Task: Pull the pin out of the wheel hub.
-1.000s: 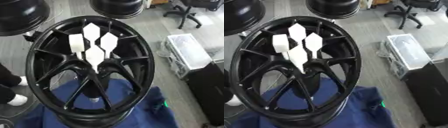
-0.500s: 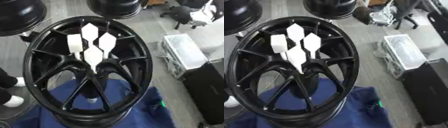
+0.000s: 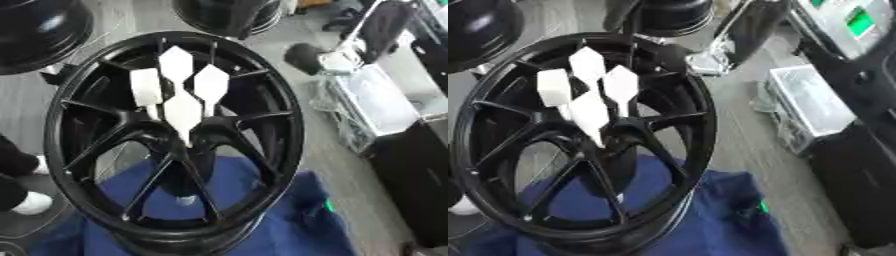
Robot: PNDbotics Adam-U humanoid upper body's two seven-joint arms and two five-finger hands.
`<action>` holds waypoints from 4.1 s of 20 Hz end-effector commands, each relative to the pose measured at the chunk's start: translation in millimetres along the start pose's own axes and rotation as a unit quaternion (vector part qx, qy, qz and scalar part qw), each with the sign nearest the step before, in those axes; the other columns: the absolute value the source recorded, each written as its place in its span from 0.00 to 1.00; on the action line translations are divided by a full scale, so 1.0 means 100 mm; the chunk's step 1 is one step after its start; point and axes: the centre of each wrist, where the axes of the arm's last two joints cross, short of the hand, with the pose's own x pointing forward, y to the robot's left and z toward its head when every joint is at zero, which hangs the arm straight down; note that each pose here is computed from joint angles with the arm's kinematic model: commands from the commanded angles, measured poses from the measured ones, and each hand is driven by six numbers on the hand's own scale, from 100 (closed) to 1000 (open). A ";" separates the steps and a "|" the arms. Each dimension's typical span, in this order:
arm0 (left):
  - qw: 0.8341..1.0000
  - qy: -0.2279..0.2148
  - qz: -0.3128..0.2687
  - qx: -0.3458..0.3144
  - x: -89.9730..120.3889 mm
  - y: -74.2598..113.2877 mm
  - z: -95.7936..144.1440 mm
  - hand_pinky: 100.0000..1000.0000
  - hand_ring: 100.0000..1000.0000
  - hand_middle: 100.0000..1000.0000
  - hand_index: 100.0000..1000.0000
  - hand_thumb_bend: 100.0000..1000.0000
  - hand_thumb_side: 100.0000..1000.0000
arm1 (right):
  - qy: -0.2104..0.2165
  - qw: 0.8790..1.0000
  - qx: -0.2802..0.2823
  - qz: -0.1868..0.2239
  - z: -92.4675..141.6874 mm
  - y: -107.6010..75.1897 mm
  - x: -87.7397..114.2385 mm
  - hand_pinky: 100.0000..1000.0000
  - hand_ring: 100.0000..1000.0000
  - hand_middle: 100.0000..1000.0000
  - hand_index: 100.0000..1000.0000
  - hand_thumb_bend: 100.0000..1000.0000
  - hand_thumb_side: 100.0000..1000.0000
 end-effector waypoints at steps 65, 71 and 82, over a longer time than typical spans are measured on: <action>0.996 -0.039 -0.022 0.078 0.17 0.30 0.02 0.79 0.60 0.67 0.79 0.20 0.80 | 0.104 0.988 0.047 0.107 0.11 0.23 -0.43 0.82 0.75 0.75 0.83 0.12 0.09; 0.996 -0.039 -0.023 0.079 0.17 0.30 0.02 0.79 0.60 0.67 0.79 0.20 0.81 | 0.111 0.987 0.049 0.107 0.13 0.24 -0.46 0.82 0.75 0.74 0.82 0.12 0.10; 0.995 -0.041 -0.022 0.083 0.18 0.30 0.02 0.79 0.60 0.67 0.78 0.20 0.81 | 0.120 0.984 0.072 0.114 0.16 0.28 -0.49 0.81 0.73 0.72 0.82 0.13 0.12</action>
